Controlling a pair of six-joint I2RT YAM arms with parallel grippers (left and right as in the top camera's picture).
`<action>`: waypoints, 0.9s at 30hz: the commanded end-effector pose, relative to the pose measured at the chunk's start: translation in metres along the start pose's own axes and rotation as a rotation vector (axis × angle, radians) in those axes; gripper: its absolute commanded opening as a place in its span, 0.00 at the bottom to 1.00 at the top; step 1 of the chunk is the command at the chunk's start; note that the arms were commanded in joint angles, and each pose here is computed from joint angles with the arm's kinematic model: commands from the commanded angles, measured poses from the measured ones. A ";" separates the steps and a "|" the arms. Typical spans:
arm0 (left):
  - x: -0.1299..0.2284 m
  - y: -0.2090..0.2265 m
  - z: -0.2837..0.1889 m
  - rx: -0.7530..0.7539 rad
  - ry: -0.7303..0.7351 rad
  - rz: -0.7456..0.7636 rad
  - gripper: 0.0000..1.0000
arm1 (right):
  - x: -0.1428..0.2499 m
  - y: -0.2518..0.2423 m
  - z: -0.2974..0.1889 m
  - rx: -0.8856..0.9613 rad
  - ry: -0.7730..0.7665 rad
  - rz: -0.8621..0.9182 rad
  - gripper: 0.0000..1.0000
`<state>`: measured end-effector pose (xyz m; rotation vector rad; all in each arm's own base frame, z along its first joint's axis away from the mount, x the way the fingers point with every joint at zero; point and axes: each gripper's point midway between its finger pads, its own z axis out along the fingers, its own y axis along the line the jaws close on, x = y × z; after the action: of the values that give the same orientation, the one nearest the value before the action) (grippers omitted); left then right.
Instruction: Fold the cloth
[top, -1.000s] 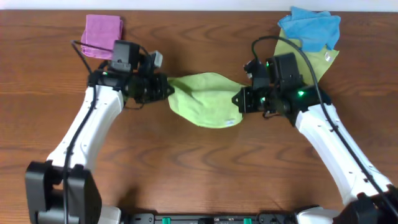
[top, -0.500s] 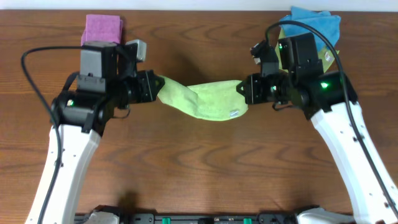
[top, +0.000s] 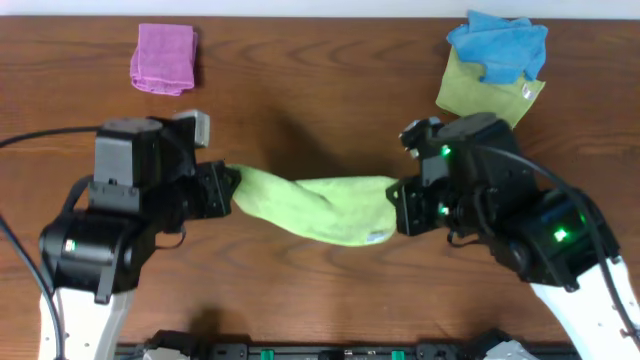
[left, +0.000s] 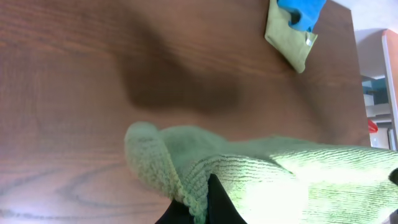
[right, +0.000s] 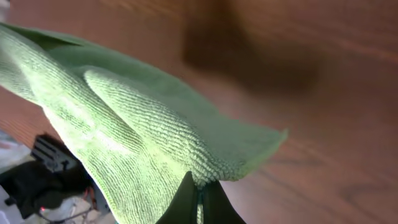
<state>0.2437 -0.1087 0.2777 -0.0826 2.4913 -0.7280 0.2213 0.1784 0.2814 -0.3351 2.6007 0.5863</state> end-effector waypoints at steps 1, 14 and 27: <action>0.022 0.008 0.005 -0.001 0.044 -0.017 0.06 | 0.009 0.007 -0.002 0.050 0.003 0.032 0.02; 0.039 0.040 0.022 -0.115 0.070 -0.118 0.06 | 0.026 -0.001 0.025 0.156 0.077 0.051 0.01; 0.012 0.058 0.103 -0.116 0.178 -0.183 0.06 | 0.004 -0.055 0.090 0.131 0.165 0.125 0.02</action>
<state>0.2876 -0.1069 0.1763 -0.2819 2.6985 -0.6554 0.2640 0.1714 0.1990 -0.1368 2.7879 0.4168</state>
